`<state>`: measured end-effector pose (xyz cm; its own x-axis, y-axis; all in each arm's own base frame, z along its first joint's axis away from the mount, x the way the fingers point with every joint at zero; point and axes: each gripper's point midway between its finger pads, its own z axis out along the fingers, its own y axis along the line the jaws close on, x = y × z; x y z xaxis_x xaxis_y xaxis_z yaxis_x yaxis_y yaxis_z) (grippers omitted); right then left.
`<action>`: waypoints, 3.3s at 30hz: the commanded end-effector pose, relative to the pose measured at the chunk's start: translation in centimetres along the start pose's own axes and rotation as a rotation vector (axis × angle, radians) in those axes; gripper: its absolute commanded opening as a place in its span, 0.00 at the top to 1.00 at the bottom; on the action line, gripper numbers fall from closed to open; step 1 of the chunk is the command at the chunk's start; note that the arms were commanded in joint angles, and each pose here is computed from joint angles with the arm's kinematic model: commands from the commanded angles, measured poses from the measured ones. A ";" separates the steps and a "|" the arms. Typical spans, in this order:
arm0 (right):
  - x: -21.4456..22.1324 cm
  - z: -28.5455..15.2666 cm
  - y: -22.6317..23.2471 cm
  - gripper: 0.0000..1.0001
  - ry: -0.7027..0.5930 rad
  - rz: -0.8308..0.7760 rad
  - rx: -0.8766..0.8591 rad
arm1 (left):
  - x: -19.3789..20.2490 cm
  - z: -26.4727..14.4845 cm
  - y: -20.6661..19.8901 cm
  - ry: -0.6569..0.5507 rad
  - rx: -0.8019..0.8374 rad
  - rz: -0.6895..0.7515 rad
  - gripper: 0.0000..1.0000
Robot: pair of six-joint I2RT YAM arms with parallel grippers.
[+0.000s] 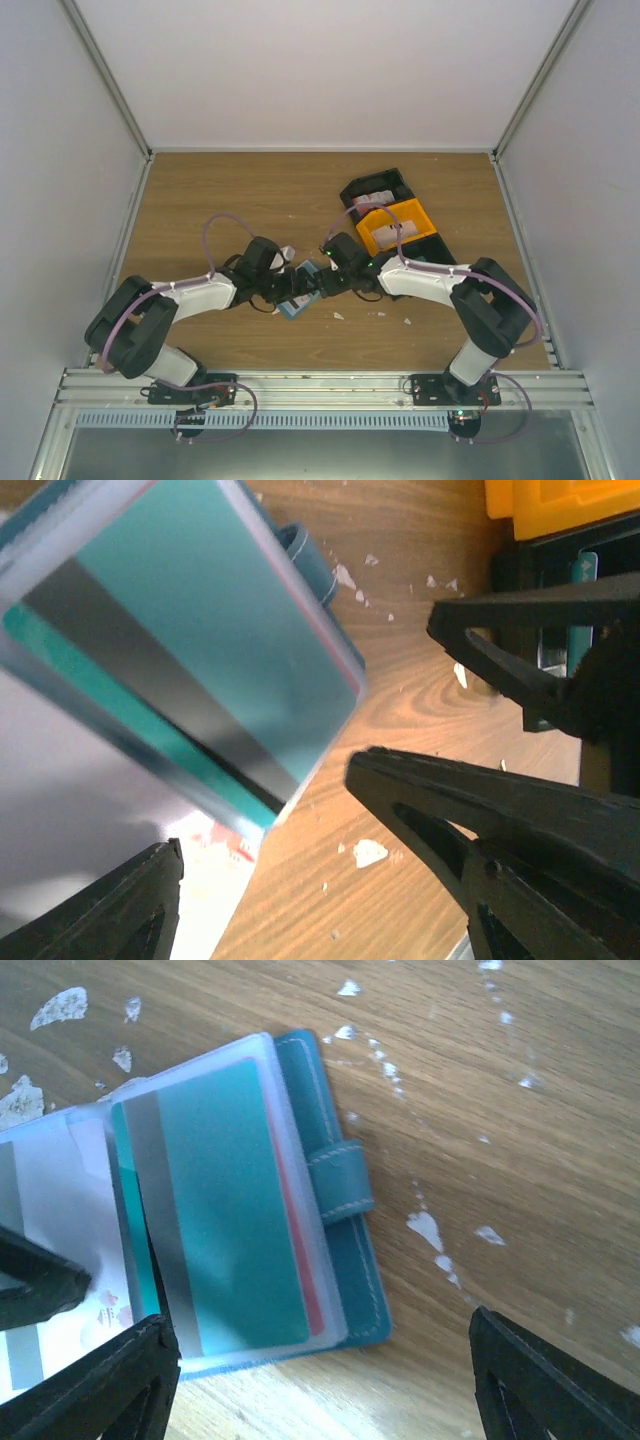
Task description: Put the credit cards into the card holder
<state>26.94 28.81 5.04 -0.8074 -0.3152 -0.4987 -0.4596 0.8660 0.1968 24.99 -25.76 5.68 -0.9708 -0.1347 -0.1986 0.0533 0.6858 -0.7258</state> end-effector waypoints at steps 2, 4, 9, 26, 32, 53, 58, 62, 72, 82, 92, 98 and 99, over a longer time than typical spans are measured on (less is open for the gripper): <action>-0.2 1.5 2.5 0.18 0.008 -0.157 -0.025 | -1.4 -2.2 -1.1 -0.111 -0.003 0.037 0.27; -0.5 2.1 2.3 0.17 0.012 -0.188 0.003 | -1.6 -3.1 -0.3 -0.147 -0.038 0.031 0.31; -0.4 3.1 3.1 0.16 0.038 -0.254 -0.002 | -1.4 -4.8 2.0 -0.195 -0.097 -0.009 0.36; 0.7 3.7 2.7 0.35 0.075 -0.257 0.092 | 0.2 -5.5 5.7 -0.182 -0.132 -0.082 0.52; 0.4 3.2 2.8 0.39 0.043 -0.151 0.084 | 0.4 -5.6 5.9 -0.184 -0.129 -0.085 0.49; -2.0 -0.6 1.7 0.37 -0.077 0.030 0.175 | -1.4 -4.5 4.0 -0.193 -0.012 -0.029 0.58; -2.4 -0.2 3.1 0.55 -0.051 -0.062 0.117 | -2.0 -4.5 4.0 -0.209 0.001 -0.041 0.64; -2.3 0.8 6.0 0.63 -0.035 -0.091 -0.040 | -2.4 -4.7 4.1 -0.220 0.004 -0.044 0.65; -0.4 3.7 6.4 0.79 0.045 -0.102 -0.070 | -2.2 -4.2 4.4 -0.188 0.027 -0.050 0.66; 1.3 5.3 3.1 0.82 0.114 -0.068 0.062 | -2.1 -4.0 4.3 -0.171 0.045 -0.051 0.64; 0.9 4.8 2.3 0.87 0.101 0.006 0.043 | -2.2 -3.4 4.4 -0.151 0.049 -0.054 0.64; 1.3 4.8 1.7 0.93 0.117 0.059 0.037 | -2.0 -3.3 4.5 -0.146 0.057 -0.060 0.64; 1.4 4.8 1.5 0.94 0.116 0.072 0.038 | -2.1 -3.3 4.4 -0.146 0.059 -0.058 0.64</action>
<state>27.42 33.85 2.26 -0.8335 -0.3259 -0.4461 -0.4518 0.8669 0.2108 25.31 -19.73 3.87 -0.9396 -0.2802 -0.1964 -0.0372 0.6543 -0.7553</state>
